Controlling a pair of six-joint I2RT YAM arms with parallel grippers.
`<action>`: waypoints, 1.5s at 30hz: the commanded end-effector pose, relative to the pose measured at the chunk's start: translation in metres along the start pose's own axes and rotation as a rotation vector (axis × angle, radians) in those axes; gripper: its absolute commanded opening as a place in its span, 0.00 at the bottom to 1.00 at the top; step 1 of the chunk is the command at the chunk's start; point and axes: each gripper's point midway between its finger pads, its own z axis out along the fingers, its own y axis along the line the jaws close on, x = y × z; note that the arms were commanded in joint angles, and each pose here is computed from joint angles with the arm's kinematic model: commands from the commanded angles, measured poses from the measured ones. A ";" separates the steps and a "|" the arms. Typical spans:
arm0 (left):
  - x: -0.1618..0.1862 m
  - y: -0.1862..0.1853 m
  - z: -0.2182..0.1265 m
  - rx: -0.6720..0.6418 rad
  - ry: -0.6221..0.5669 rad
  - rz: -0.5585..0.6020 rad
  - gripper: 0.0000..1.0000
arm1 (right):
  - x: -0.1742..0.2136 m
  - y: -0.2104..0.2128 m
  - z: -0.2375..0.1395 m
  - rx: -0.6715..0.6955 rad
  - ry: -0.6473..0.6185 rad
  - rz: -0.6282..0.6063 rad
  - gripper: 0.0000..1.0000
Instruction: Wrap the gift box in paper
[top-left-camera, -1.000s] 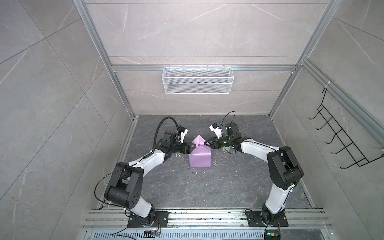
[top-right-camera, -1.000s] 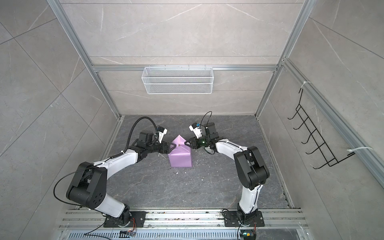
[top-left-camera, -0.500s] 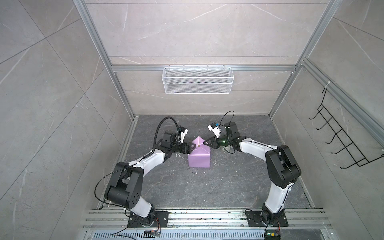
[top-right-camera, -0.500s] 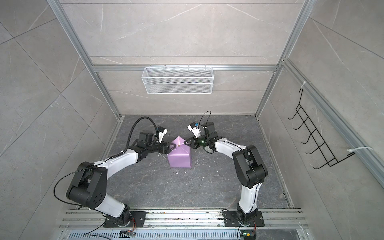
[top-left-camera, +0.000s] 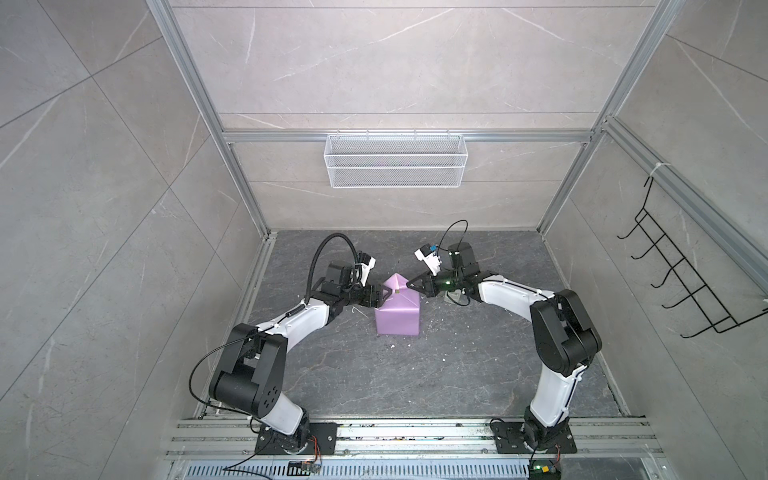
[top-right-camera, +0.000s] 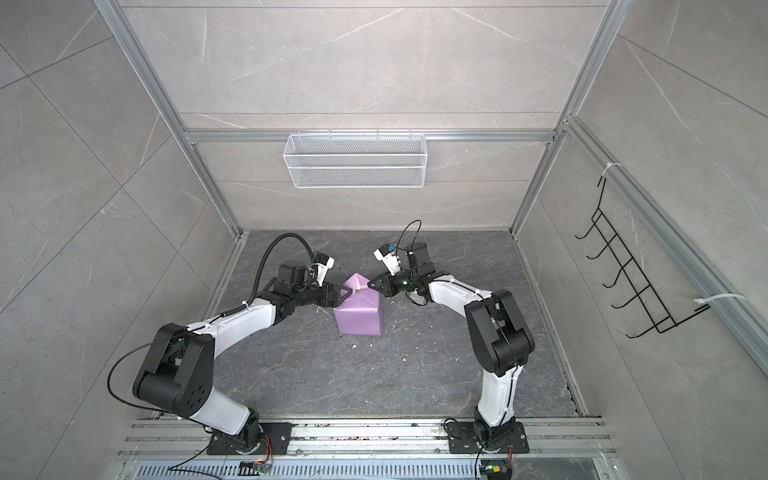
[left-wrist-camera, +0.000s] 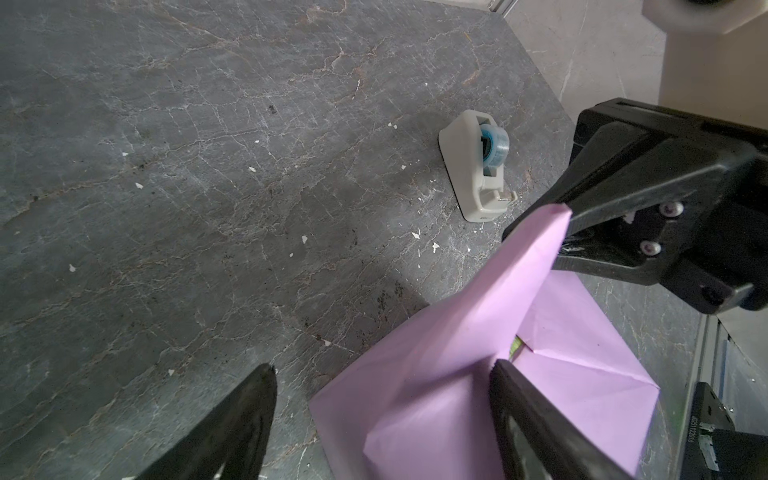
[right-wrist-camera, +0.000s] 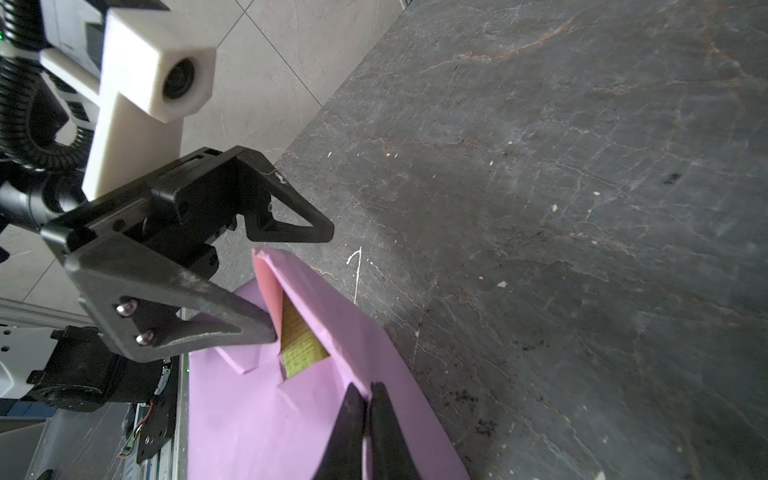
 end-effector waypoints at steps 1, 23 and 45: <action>-0.031 -0.006 -0.017 -0.011 -0.078 0.110 0.83 | -0.004 0.000 0.000 -0.013 0.004 -0.023 0.09; -0.022 -0.007 -0.017 0.158 0.050 0.238 0.79 | -0.006 0.000 0.000 -0.019 0.005 -0.026 0.06; -0.031 -0.015 0.012 0.338 0.096 0.212 0.42 | -0.011 0.002 0.006 -0.070 0.044 -0.045 0.04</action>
